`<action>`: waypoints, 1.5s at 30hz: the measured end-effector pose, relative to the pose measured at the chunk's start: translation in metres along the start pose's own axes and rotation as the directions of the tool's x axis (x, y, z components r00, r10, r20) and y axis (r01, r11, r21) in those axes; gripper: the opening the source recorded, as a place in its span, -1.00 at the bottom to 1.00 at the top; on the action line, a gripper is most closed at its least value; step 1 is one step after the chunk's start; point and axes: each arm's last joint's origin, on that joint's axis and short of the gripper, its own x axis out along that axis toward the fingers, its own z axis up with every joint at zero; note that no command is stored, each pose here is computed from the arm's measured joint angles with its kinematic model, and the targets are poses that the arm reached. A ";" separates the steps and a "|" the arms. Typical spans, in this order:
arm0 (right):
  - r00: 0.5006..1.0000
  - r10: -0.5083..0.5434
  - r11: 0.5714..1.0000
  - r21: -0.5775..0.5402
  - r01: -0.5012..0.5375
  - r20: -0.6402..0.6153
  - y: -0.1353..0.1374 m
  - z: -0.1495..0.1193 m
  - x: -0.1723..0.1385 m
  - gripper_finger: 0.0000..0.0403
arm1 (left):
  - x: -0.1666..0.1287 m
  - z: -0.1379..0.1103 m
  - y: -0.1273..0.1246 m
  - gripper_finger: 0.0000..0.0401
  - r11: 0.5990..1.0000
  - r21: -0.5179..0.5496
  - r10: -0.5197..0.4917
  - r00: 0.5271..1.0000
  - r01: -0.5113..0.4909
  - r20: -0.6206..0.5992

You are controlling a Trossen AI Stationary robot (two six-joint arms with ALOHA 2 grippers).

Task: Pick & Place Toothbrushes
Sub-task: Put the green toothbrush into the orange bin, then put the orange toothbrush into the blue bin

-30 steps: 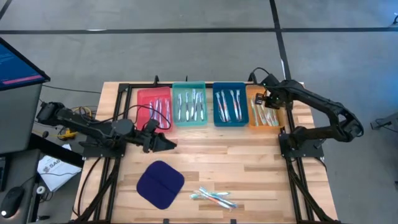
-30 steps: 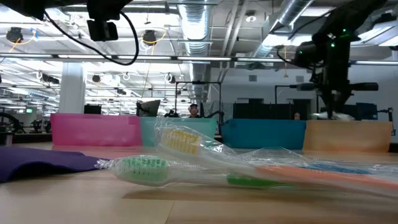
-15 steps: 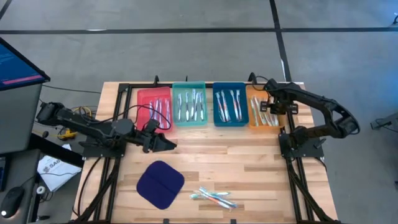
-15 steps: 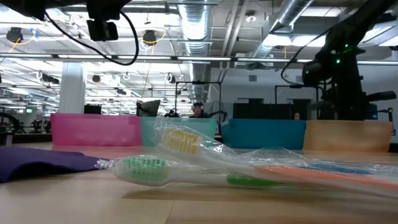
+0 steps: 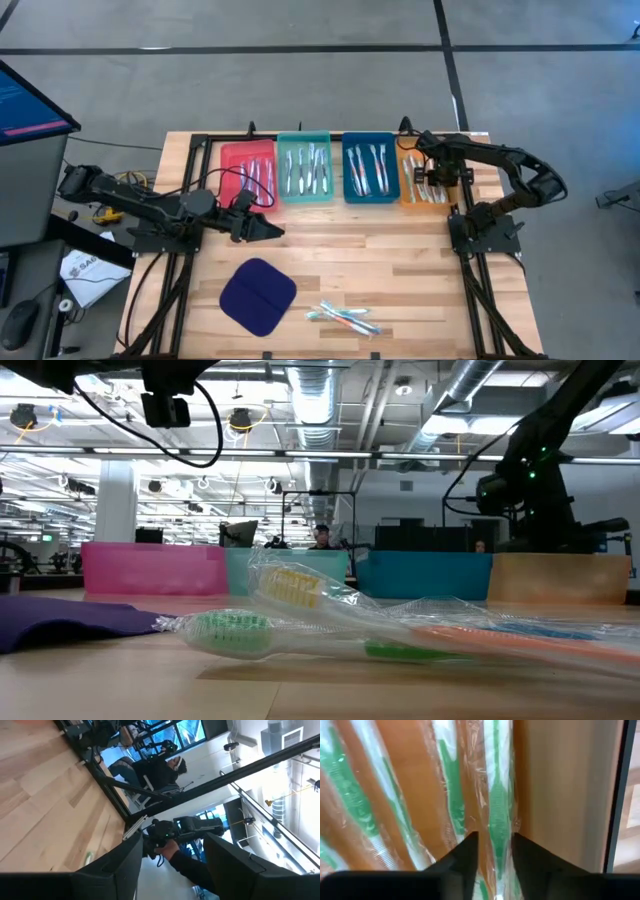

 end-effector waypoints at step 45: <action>0.453 0.888 0.399 -0.615 -0.681 0.074 0.024 -0.102 -0.166 -0.15 | 0.000 0.000 0.000 0.02 0.997 0.082 -0.002 1.000 0.002 -0.004</action>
